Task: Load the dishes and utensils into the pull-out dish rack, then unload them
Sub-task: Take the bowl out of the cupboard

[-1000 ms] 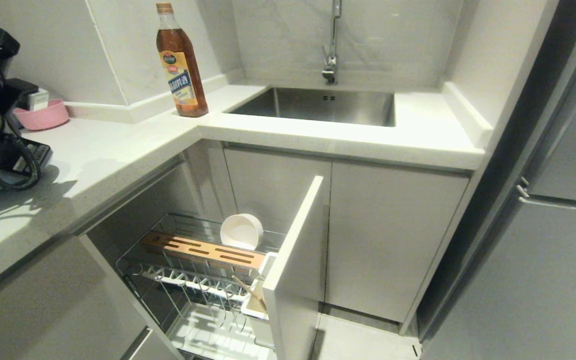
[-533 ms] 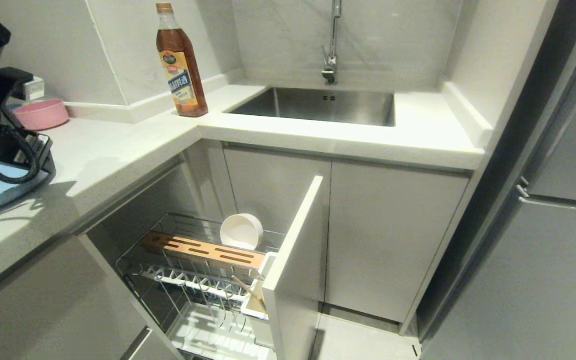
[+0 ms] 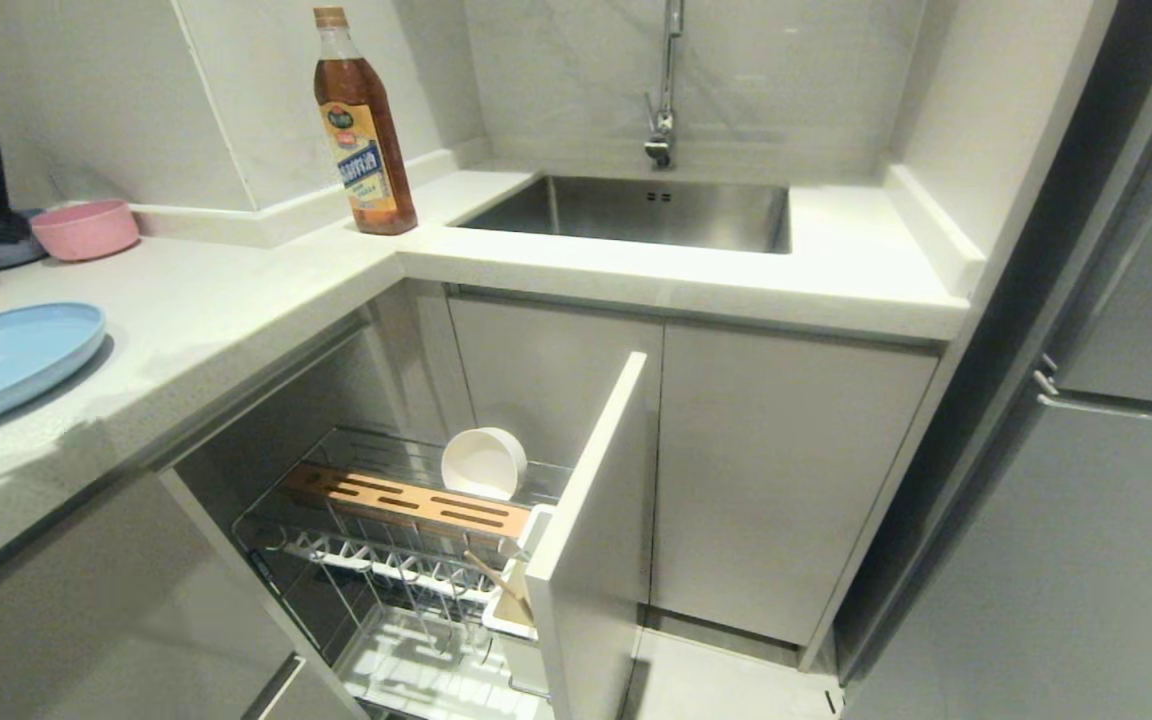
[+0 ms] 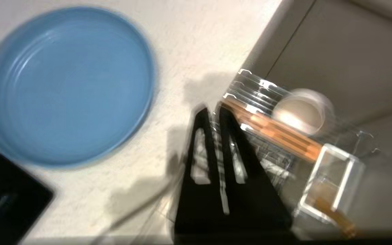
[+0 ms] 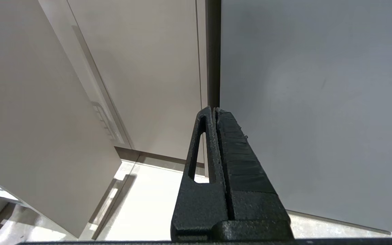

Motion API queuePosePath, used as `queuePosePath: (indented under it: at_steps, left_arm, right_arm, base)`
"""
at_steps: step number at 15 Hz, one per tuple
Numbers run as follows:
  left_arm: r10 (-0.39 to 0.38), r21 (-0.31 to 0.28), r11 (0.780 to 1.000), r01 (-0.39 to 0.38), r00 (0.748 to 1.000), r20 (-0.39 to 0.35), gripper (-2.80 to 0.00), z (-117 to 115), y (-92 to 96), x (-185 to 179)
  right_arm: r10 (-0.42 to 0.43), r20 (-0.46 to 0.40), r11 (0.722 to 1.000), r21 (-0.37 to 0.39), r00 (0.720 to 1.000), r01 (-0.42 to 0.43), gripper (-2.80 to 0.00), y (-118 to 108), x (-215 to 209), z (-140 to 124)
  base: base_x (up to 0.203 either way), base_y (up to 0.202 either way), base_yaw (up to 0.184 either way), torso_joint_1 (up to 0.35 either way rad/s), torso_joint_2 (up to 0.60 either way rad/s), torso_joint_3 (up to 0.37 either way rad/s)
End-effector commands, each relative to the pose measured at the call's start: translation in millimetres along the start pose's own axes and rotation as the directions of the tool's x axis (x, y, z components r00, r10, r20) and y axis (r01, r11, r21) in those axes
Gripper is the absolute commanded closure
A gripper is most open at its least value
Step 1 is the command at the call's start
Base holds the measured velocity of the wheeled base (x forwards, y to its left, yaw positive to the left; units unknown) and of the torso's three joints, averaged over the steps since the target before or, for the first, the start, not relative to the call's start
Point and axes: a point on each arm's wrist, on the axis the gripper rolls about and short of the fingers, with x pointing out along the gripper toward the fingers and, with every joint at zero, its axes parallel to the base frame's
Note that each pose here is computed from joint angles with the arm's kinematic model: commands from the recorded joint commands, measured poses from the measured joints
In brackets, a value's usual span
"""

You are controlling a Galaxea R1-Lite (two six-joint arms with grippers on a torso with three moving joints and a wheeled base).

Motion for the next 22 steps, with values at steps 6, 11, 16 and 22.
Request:
queuePosePath:
  at_steps: [6,11,16,22]
  left_arm:
    - [-0.284,-0.462,0.862,0.208,0.954,-0.101,0.0,-43.6,-78.2,14.1]
    - [-0.203,-0.466,0.883,0.051,0.937,-0.283,0.0,-80.0,-135.5,103.3]
    - [-0.157,-0.458,0.889,-0.015,0.929,-0.334,0.0,-113.0,-164.4,184.9]
    - [-0.249,-0.5,0.865,0.04,0.899,-0.359,0.0,-133.5,-155.5,244.7]
  right_arm:
    - [0.0,0.0,1.0,0.0,1.0,0.0,0.0,0.0,0.0,0.0]
    - [0.0,0.0,1.0,-0.001,1.0,0.0,0.0,0.0,0.0,0.0]
    - [0.0,0.0,1.0,-0.001,1.0,0.0,0.0,0.0,0.0,0.0]
    - [0.0,0.0,1.0,0.001,1.0,0.0,0.0,0.0,0.0,0.0]
  base:
    - [0.0,0.0,0.0,0.0,0.0,0.0]
    - [0.0,0.0,0.0,0.0,0.0,0.0]
    - [0.0,0.0,0.0,0.0,0.0,0.0]
    - [0.0,0.0,0.0,0.0,0.0,0.0]
